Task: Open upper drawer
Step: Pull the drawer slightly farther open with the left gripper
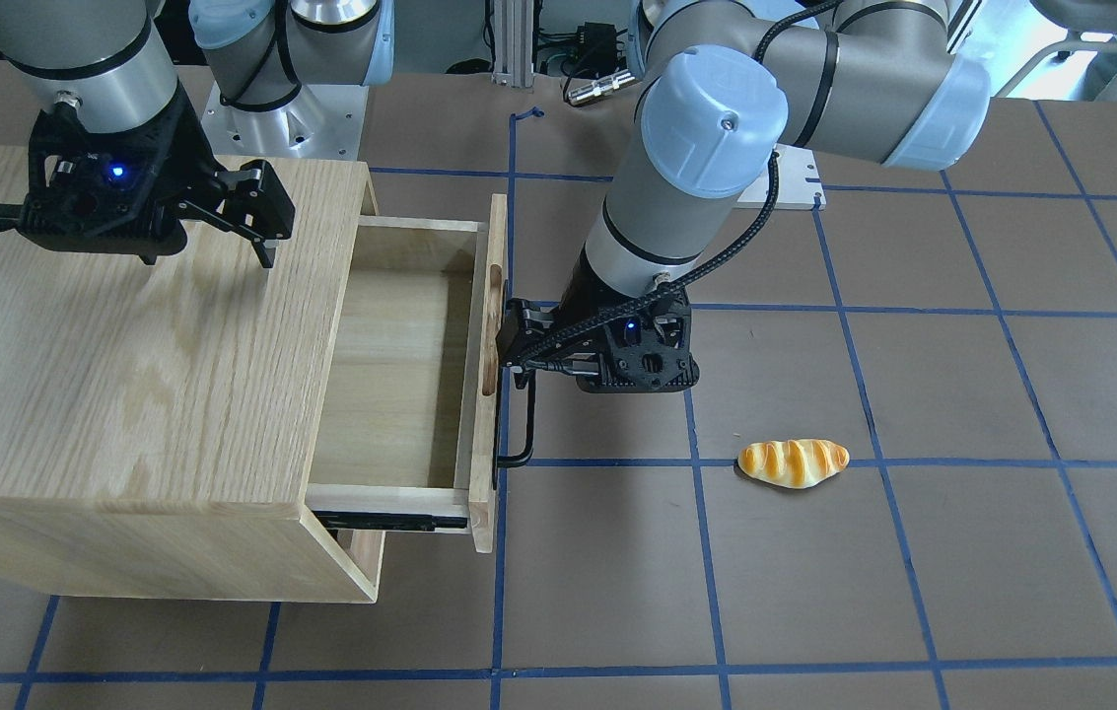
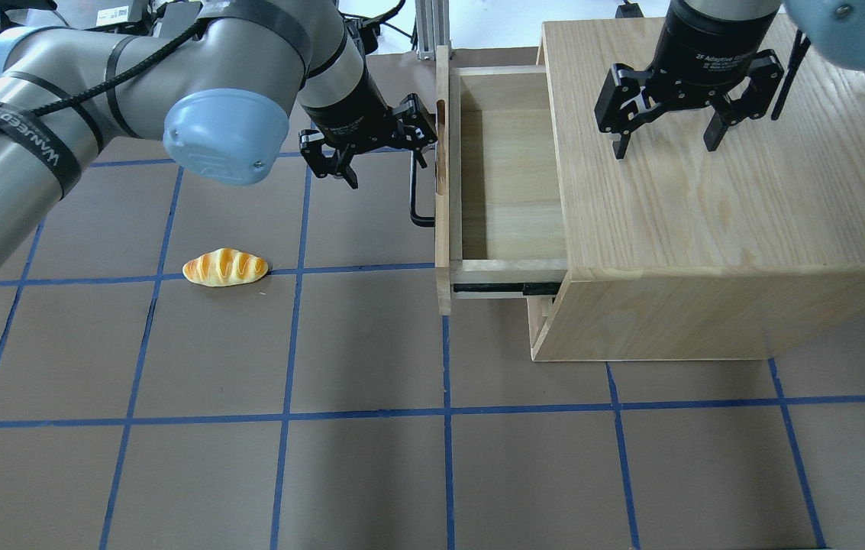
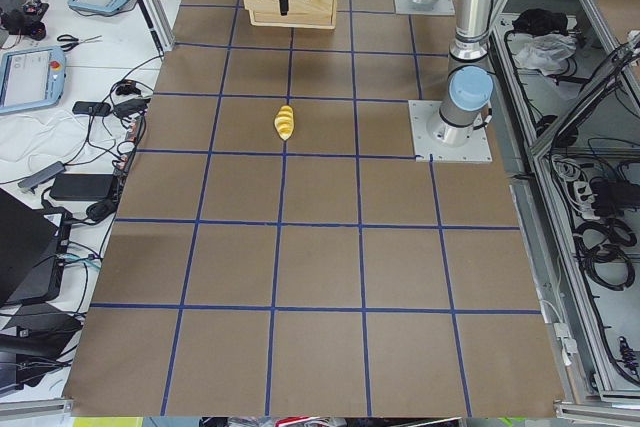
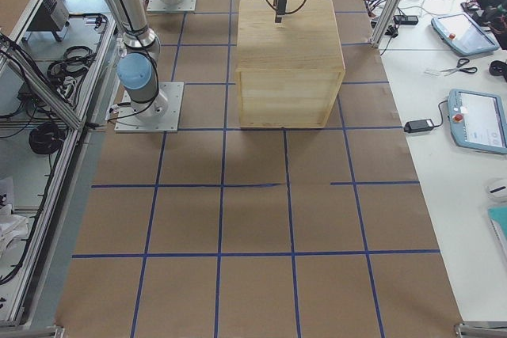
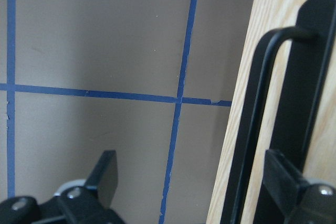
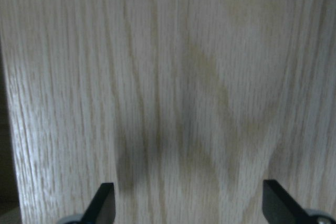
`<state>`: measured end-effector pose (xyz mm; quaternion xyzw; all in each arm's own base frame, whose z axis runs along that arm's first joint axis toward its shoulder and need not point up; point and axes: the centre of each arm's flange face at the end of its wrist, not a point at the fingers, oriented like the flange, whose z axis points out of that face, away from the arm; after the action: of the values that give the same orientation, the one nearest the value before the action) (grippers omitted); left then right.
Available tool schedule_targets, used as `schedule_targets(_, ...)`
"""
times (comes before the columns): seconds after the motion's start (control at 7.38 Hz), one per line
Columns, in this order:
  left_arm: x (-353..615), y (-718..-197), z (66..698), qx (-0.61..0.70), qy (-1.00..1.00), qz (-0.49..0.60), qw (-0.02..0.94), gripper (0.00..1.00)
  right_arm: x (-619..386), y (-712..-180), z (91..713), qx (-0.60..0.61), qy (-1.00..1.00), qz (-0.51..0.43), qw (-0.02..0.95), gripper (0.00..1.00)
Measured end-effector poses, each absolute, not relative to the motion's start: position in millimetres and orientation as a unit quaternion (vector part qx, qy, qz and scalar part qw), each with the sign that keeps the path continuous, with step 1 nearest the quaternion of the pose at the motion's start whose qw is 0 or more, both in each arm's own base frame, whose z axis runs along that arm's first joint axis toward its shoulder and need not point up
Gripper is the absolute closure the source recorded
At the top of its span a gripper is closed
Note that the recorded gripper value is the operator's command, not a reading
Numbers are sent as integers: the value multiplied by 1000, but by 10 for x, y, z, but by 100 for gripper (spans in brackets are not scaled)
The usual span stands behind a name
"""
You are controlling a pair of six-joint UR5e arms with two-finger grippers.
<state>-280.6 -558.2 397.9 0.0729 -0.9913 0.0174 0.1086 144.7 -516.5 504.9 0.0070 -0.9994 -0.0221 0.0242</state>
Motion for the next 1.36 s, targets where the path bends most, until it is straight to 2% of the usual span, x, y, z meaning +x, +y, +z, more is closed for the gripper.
schedule_targets(1.36, -2668, -5607, 3977, 76, -994, 26, 69, 0, 1446, -5165, 5048, 7, -999, -22, 24, 0)
